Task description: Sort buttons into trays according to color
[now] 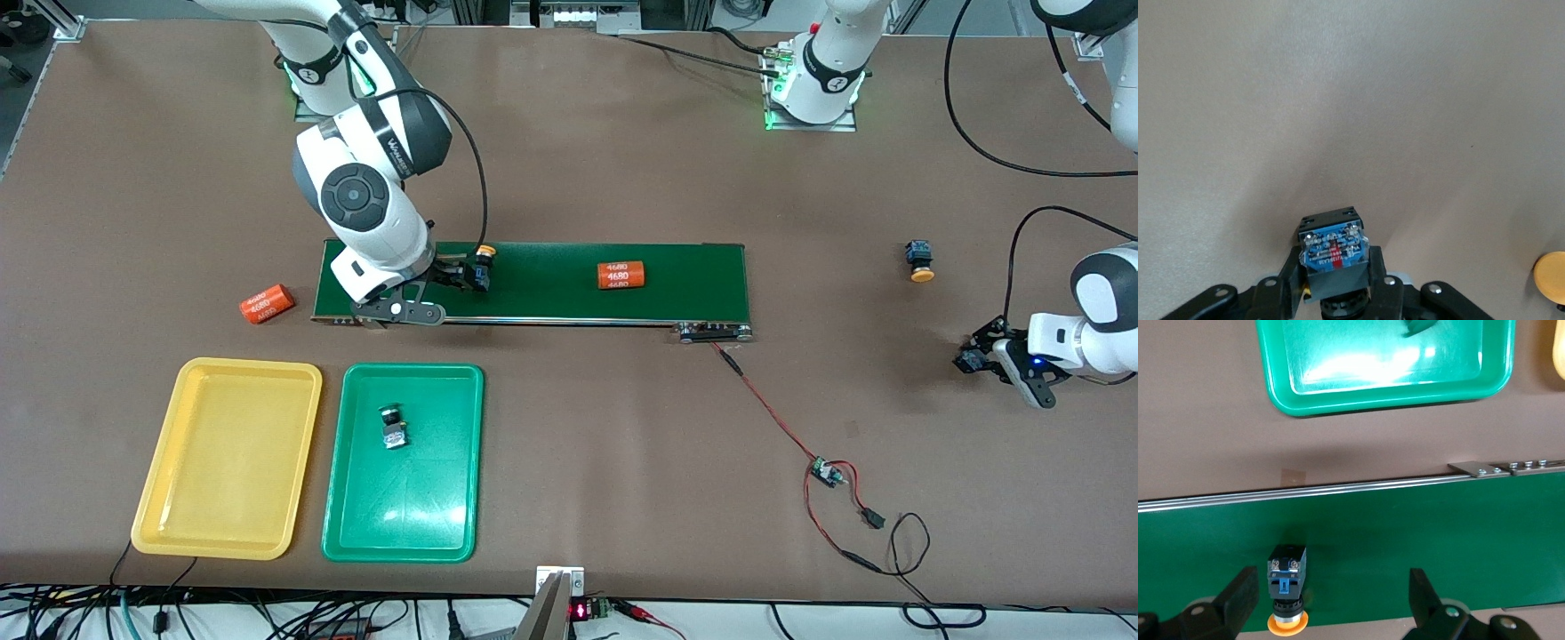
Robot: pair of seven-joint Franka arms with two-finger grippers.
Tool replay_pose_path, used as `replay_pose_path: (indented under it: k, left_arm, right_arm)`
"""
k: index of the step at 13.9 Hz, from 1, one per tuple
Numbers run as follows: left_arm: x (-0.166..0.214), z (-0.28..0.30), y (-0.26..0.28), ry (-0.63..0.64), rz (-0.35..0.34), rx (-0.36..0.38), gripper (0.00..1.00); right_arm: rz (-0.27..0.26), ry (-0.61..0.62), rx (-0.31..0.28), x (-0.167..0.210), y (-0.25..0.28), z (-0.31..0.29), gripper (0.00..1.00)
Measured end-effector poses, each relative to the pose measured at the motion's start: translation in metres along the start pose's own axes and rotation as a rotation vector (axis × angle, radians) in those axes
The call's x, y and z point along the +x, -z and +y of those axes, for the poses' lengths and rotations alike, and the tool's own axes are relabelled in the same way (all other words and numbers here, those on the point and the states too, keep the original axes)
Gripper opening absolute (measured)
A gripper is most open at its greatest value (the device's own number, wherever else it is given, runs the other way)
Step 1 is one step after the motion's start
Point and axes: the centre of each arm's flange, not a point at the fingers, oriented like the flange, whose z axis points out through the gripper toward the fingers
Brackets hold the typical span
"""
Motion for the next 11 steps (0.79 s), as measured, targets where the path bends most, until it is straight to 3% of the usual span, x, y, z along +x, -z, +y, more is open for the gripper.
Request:
replay_pose_path:
  k: [4,7,11]
  left_arm:
    - [0.050,0.041,0.047,0.109,-0.029,-0.054,0.42]
    - [0.108,0.078,0.072,0.163,-0.082,-0.039,0.42]
    - [0.155,0.126,0.081,0.257,-0.115,-0.023,0.42]
  right_arm:
    - [0.012,0.004,-0.003,-0.015,-0.024,-0.007,1.00]
    - [0.016,-0.002,-0.019,-0.023,-0.035,-0.008,1.00]
    - [0.007,0.001,-0.036,-0.027,-0.044,-0.005,1.00]
